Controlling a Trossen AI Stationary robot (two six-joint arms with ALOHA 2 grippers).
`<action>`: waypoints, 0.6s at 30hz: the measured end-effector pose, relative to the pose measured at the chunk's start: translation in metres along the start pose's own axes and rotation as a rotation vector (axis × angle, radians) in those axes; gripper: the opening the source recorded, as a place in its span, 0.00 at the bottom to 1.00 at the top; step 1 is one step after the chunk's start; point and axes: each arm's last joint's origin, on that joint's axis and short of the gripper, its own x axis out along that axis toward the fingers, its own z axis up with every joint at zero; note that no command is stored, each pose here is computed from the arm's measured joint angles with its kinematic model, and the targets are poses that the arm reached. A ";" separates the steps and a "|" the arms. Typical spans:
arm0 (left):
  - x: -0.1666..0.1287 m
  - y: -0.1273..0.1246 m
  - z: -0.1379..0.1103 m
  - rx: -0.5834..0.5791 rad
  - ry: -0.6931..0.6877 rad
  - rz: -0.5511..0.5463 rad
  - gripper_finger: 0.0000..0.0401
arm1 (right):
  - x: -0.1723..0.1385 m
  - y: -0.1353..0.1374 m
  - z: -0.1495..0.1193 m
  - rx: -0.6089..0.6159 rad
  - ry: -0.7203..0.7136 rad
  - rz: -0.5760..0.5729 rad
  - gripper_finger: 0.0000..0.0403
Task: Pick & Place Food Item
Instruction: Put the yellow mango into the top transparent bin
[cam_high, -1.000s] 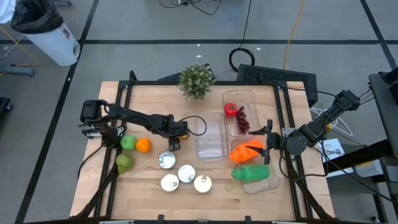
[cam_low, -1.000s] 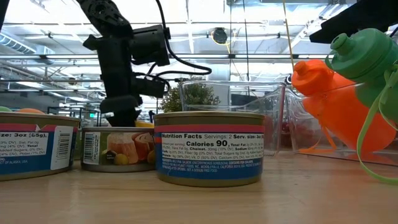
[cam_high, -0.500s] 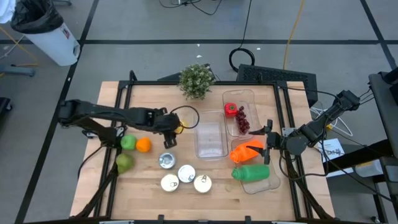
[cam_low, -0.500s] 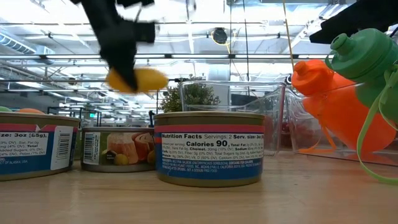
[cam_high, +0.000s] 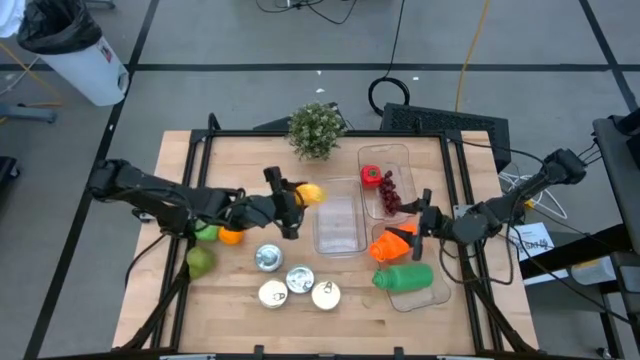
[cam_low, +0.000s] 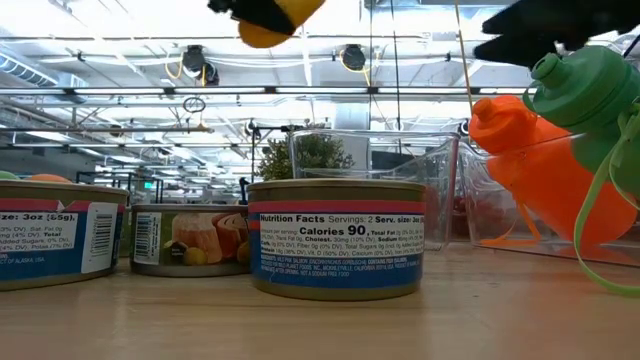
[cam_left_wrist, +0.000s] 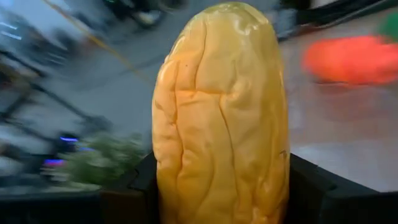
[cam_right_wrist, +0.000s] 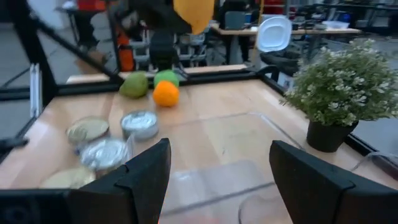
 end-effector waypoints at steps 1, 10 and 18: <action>0.003 -0.002 0.000 0.043 0.010 0.041 0.54 | 0.004 0.001 0.000 0.007 -0.002 0.008 0.64; 0.037 -0.030 -0.004 0.318 0.060 0.206 0.54 | 0.047 0.005 0.000 0.021 -0.094 0.006 0.64; 0.049 -0.059 -0.001 0.469 0.069 0.352 0.54 | 0.076 -0.016 0.006 0.140 -0.164 0.061 0.64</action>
